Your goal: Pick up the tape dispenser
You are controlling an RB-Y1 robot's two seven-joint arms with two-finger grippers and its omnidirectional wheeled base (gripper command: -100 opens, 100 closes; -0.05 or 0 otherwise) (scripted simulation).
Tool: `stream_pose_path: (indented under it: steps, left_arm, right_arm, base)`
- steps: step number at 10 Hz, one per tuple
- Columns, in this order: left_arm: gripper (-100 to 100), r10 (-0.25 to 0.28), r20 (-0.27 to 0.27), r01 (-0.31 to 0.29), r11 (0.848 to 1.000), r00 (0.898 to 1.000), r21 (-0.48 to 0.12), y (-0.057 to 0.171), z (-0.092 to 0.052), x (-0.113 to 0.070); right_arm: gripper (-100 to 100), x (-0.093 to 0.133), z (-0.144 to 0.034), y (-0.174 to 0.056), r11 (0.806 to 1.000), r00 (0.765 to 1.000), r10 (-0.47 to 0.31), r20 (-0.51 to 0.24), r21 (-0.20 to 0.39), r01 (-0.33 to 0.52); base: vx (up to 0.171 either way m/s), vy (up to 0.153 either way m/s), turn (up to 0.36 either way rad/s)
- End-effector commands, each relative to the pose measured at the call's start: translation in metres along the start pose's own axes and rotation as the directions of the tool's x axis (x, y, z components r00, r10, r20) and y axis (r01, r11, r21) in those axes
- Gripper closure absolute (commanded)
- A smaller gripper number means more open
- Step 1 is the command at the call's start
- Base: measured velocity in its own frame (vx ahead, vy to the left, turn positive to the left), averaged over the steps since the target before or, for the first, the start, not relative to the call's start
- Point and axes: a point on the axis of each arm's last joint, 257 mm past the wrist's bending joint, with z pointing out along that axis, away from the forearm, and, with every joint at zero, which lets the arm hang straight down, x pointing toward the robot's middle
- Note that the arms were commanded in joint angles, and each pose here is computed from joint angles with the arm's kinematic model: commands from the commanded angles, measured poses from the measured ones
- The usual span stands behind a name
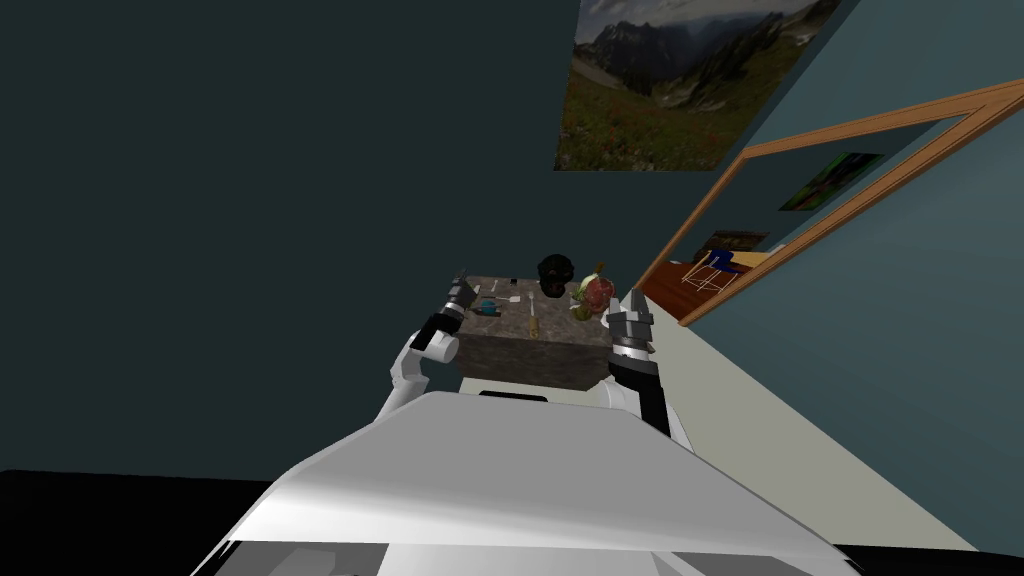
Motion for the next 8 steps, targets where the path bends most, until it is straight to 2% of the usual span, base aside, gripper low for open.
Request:
stream_pose_path:
  steps: [1, 4, 6, 7, 8]
  left_arm:
    - [-100, -0.012, 0.002, 0.012, 0.999, 1.000, -0.052, 0.013, 0.002, -0.001]
    - [-100, -0.053, -0.020, 0.050, 0.989, 0.998, -0.138, 0.034, 0.015, 0.008]
    - [-100, -0.052, -0.009, 0.049, 0.984, 0.999, -0.172, 0.043, 0.014, 0.006]
    - [-100, -0.071, -0.016, 0.066, 0.975, 0.997, -0.213, 0.053, 0.019, 0.009]
    - [-100, -0.069, -0.009, 0.065, 0.970, 0.998, -0.233, 0.058, 0.018, 0.008]
  right_arm:
    - [0, 0.000, 0.000, 0.000, 1.000, 1.000, 0.000, 0.000, 0.000, 0.000]
    - [0, 0.000, 0.000, 0.000, 1.000, 1.000, 0.000, 0.000, 0.000, 0.000]
    - [0, 0.000, 0.000, 0.000, 1.000, 1.000, 0.000, 0.000, 0.000, 0.000]
    - [0, 0.000, 0.000, 0.000, 1.000, 1.000, 0.000, 0.000, 0.000, 0.000]
    - [0, 0.000, 0.000, 0.000, 1.000, 1.000, 0.000, 0.000, 0.000, 0.000]
  base:
    - [0.009, -0.011, -0.006]
    - [0.006, -0.015, -0.003]
    - [0.001, -0.007, -0.001]
    - [0.000, -0.010, -0.002]
    - [0.000, -0.011, -0.004]
